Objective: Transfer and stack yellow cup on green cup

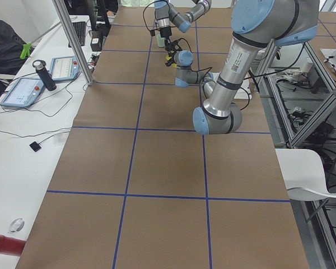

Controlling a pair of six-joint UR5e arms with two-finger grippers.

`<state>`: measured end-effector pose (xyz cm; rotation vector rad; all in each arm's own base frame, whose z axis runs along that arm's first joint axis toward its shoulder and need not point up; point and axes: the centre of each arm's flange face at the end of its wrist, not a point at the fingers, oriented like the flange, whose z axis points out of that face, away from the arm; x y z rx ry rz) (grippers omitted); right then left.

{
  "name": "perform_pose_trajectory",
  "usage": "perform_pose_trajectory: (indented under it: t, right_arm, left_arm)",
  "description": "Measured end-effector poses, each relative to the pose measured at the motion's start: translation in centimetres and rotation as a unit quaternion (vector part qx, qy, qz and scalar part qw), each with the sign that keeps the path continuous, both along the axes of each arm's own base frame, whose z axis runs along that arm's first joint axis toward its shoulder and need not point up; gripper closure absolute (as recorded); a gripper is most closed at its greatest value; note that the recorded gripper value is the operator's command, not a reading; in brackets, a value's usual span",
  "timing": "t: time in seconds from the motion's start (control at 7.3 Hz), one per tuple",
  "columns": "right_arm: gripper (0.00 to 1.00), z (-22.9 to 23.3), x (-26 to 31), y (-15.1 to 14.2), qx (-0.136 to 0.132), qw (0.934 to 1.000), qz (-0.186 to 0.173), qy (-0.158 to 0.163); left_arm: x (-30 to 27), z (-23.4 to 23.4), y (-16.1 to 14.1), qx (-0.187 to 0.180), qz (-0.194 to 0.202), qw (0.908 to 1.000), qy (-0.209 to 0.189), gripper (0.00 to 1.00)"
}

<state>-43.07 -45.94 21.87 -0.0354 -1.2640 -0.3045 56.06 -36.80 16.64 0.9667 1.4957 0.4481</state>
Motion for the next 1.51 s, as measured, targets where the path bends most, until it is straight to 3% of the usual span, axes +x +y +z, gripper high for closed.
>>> perform_pose_trajectory:
  t: [0.27, 0.96, 1.23, 1.51]
  right_arm:
    - [1.00, 0.4, 0.3, 0.1, -0.001, 1.0000, 0.000, 0.002]
    - [1.00, 4.0, 2.9, -0.9, -0.018, 0.9993, 0.023, 0.022]
    - [1.00, 6.1, 6.7, -4.1, -0.030, 0.9961, 0.072, 0.041]
    - [1.00, 8.6, 13.4, -8.0, -0.038, 0.9871, 0.143, 0.062]
  left_arm:
    - [0.0, -0.2, 0.0, -0.022, 0.004, 0.9997, 0.007, 0.00]
    - [-0.2, -0.5, 0.0, -0.027, 0.005, 0.9996, 0.011, 0.00]
    - [-0.3, -0.5, -0.2, -0.027, 0.004, 0.9996, 0.011, 0.00]
    - [-0.4, 0.0, -0.6, -0.031, -0.002, 0.9995, 0.004, 0.00]
